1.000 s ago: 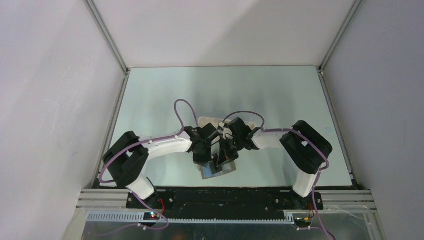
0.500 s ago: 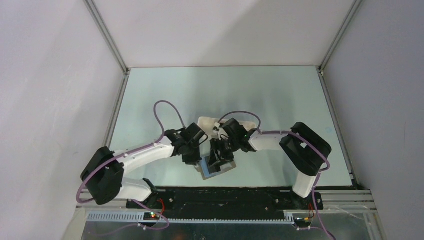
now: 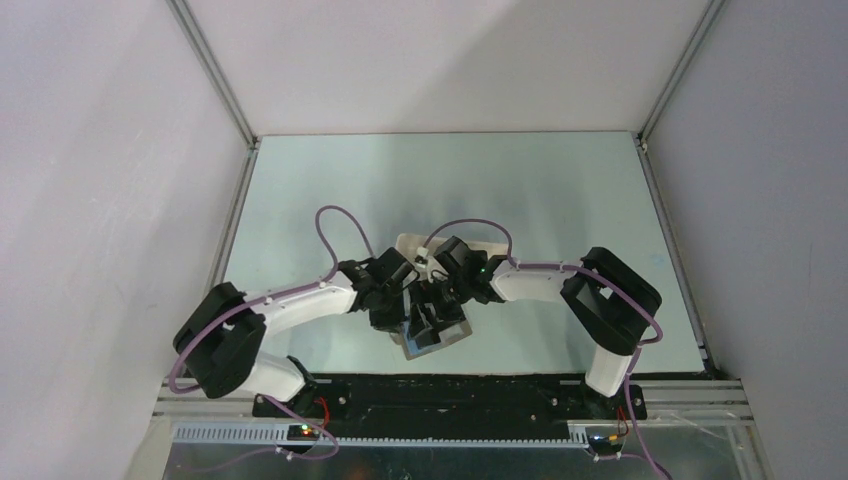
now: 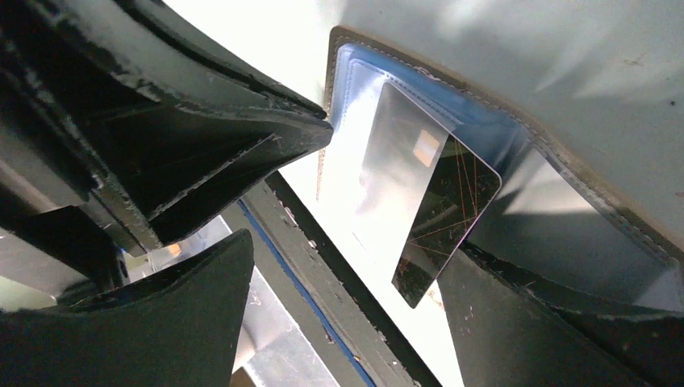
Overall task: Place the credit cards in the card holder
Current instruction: Insert the credit card into the card holder.
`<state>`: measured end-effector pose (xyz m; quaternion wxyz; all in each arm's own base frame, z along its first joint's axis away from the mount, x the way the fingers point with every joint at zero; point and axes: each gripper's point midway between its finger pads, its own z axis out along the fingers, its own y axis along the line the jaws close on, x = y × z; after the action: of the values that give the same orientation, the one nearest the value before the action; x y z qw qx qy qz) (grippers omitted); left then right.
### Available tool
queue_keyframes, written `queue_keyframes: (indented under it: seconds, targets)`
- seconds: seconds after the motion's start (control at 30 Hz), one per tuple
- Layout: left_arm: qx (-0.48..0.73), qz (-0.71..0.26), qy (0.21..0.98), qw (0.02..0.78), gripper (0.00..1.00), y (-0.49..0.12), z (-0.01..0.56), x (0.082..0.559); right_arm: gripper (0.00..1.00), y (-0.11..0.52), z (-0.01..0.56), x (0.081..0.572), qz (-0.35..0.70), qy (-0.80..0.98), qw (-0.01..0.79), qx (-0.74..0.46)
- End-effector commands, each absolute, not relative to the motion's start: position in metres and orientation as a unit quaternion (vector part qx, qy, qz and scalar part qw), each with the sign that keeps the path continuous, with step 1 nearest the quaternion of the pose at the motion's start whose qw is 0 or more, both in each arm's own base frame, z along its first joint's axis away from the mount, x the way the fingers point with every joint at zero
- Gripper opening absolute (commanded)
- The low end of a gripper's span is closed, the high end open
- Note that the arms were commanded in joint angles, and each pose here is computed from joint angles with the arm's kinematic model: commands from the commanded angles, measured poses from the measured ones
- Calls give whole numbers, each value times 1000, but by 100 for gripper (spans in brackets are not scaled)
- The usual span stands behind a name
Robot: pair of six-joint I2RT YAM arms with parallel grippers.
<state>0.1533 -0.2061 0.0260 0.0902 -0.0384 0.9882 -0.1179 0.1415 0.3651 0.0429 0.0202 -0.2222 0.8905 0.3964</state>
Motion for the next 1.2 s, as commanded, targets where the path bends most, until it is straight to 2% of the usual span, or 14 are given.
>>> queue_keyframes:
  seconds: [0.0, 0.2, 0.73, 1.0, 1.17]
  targets:
    - [-57, -137, 984, 100, 10, -216, 27, 162, 86, 342, -1, 126, 330, 909, -1, -253]
    - [-69, -160, 979, 106, 0, -219, 26, 162, 88, 361, 11, 112, 377, 880, 4, -288]
    - [-109, -226, 961, 118, 0, -219, 23, 163, 97, 378, 46, 110, 486, 828, 14, -280]
    - [-99, -255, 952, 136, 0, -229, 32, 171, 99, 372, 37, 109, 466, 839, 10, -279]
    - [-90, -275, 949, 127, 0, -239, 33, 171, 99, 383, 48, 107, 497, 824, 7, -274]
